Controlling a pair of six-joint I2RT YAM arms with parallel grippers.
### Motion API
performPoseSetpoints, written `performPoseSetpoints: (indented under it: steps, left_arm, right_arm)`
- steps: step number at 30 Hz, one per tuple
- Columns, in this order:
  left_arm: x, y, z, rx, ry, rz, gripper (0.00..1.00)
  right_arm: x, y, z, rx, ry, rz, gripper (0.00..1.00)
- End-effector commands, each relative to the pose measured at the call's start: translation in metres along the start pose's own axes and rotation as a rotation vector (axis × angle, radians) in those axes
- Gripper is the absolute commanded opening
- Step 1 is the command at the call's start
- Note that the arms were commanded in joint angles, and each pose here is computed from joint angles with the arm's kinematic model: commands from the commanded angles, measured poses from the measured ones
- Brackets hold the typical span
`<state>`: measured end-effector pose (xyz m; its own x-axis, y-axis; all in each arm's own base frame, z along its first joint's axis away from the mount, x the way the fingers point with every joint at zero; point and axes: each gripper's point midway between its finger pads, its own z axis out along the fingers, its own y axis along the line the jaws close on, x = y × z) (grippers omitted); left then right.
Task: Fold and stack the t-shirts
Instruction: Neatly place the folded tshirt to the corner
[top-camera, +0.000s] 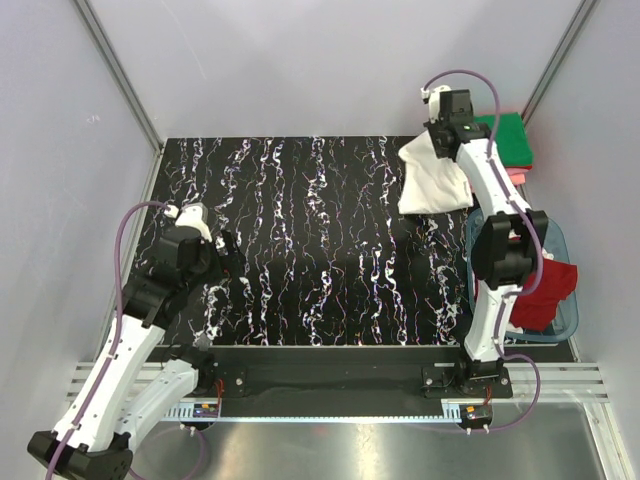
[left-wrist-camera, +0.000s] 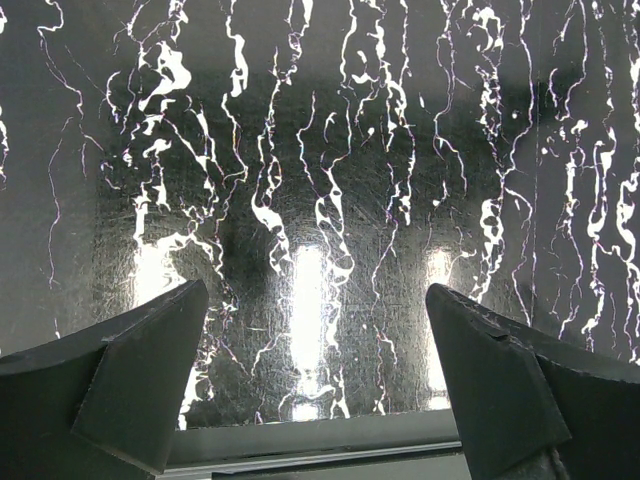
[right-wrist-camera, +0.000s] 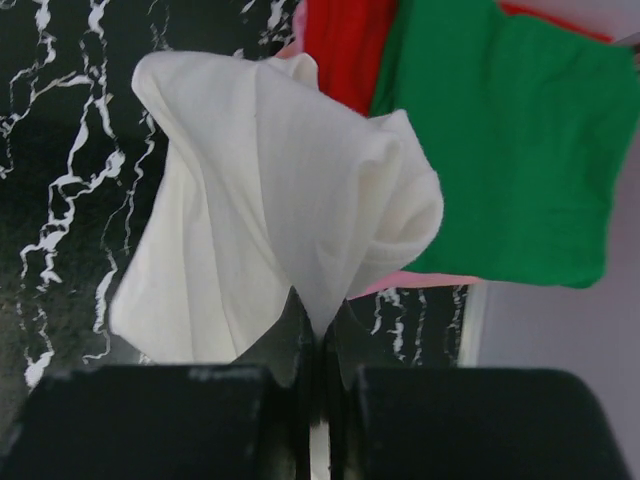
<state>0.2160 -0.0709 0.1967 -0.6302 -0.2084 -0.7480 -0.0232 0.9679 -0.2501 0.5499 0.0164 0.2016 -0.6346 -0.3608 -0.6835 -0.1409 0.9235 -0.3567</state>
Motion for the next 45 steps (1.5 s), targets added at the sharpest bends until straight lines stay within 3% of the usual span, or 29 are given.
performPoseSetpoints:
  steps: [1,13,22,30,45]
  left_arm:
    - [-0.007,-0.003,0.004,0.014,-0.025,0.004,0.98]
    - [-0.004,-0.001,0.010,0.004,-0.003,0.000,0.98]
    - [-0.004,0.000,0.012,-0.003,0.001,-0.002,0.98]
    - [-0.005,-0.001,0.011,0.001,-0.002,-0.003,0.98]
    - [-0.005,-0.001,0.011,0.002,-0.003,-0.003,0.98]
  right_arm:
    - [-0.058,-0.056,-0.055,0.117,-0.226,-0.033,0.00]
    - [-0.076,-0.096,-0.065,0.136,-0.314,-0.041,0.00]
    - [-0.109,-0.116,-0.103,0.177,-0.402,-0.038,0.00]
    - [-0.113,-0.135,-0.115,0.196,-0.425,-0.026,0.00]
    - [-0.106,-0.150,-0.066,0.187,-0.379,0.005,0.00]
